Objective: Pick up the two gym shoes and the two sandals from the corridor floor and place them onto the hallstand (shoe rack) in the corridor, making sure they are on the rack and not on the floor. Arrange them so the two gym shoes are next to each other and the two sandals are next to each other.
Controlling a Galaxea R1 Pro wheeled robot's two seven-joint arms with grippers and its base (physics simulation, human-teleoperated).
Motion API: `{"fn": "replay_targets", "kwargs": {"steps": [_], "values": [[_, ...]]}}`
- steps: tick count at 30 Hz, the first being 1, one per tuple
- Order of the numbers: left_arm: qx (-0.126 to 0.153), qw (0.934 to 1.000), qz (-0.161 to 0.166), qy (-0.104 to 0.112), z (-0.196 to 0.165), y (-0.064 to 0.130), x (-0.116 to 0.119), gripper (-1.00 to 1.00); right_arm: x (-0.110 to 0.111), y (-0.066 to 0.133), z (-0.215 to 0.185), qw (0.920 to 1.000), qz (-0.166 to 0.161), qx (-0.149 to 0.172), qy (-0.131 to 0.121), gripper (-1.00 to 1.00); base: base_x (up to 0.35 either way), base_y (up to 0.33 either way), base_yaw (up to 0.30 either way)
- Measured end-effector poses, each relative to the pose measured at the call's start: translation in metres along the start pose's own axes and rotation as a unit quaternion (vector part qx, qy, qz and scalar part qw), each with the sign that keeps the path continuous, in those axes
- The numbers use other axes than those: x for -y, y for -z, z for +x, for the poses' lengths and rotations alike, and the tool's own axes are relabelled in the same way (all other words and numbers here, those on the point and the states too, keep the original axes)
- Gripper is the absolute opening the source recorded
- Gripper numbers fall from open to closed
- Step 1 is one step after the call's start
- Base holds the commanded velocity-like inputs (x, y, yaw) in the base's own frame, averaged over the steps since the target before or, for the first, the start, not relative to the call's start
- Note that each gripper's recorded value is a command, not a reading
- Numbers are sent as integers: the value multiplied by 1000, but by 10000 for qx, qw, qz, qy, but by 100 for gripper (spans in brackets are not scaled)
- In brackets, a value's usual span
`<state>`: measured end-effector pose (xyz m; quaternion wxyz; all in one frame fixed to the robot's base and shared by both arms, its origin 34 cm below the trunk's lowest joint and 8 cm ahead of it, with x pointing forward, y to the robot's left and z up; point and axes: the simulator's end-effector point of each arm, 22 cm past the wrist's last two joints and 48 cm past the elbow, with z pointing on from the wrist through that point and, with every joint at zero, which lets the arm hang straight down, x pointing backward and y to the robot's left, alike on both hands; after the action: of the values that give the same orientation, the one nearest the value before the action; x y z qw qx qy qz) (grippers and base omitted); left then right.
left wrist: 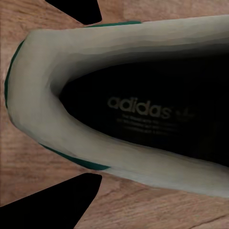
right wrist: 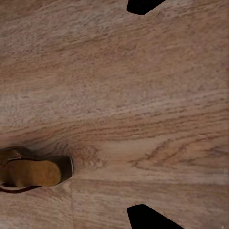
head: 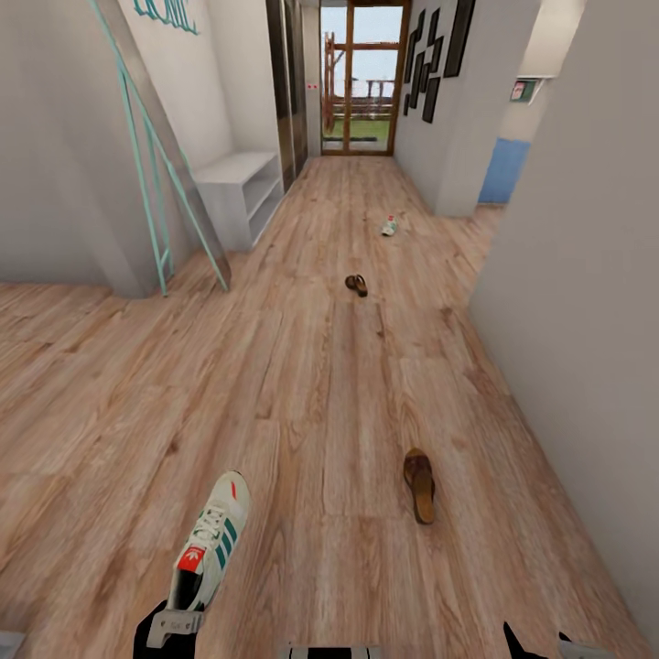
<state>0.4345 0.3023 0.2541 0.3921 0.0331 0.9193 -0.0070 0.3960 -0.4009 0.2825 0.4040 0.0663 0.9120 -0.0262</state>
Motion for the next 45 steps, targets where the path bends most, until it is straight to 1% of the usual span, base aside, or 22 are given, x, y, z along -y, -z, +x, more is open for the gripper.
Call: {"fn": "replay_targets", "kwargs": {"steps": [9, 21, 27, 28, 32, 33, 34, 35, 36, 37, 38, 40, 41, 42, 44, 45], "values": [[-5, 10000, 0, 4, 1, 0, 0, -100, 0, 0, 0, 10000, 0, -4, -2, 100, 304, 129, 0], [-26, 10000, 4, 13, 3, 1, 1, -100, 0, 0, 1, 10000, -1, -13, 5, 100, 286, 217, 0], [-24, 10000, 4, 15, 2, 0, 1, -100, 0, 0, 2, 10000, -3, -23, 5, 100, 117, 94, 0], [15, 10000, -12, 17, -1, -1, 0, -100, 0, 1, 3, 10000, -2, -40, -2, 100, 19, 15, 0], [30, 10000, -5, 24, -8, -6, -2, -100, -2, 2, 9, 9999, -11, -103, -21, 100, 6, 5, 0], [88, 9999, -19, 68, -17, -10, -2, -100, -2, 2, 9, 9999, -11, -103, -20, 100, 0, 0, 0], [35, 9995, -37, 322, -39, -27, 0, -100, 3, -1, 1, 10000, 40, -41, 12, 100, 0, 0, 0], [8, 9986, 87, 523, -96, -63, 15, -100, 14, -11, -19, 9996, 271, 98, 43, 100, 0, 0, 0], [548, 9967, 124, 579, -195, -97, 14, -100, 15, -17, -29, 9993, 353, 141, 59, 100, 0, 0, 0], [999, 9931, 145, 591, -272, -112, 12, -100, 14, -21, -34, 9992, 377, 151, 65, 100, 0, 0, 0], [1107, 9919, 172, 599, -299, -116, 13, -100, 11, -25, -38, 9991, 387, 147, 74, 100, 0, 0, 0], [654, 9956, 226, 639, -258, -115, 20, -100, 0, -39, -49, 9993, 357, 82, 122, 100, 0, 0, 0], [709, 9951, 234, 651, -268, -116, 21, -100, -5, -44, -52, 9993, 336, 52, 144, 100, 0, 0, 0], [730, 9949, 259, 651, -277, -117, 22, -100, -16, -53, -58, 9994, 287, -25, 193, 100, 0, 0, 0], [747, 9948, 262, 646, -284, -118, 22, -100, -26, -63, -64, 9993, 239, -103, 252, 100, 0, 0, 0], [767, 9946, 264, 640, -289, -118, 22, -100, -36, -71, -72, 9992, 188, -158, 317, 100, 0, 0, 0]]}}
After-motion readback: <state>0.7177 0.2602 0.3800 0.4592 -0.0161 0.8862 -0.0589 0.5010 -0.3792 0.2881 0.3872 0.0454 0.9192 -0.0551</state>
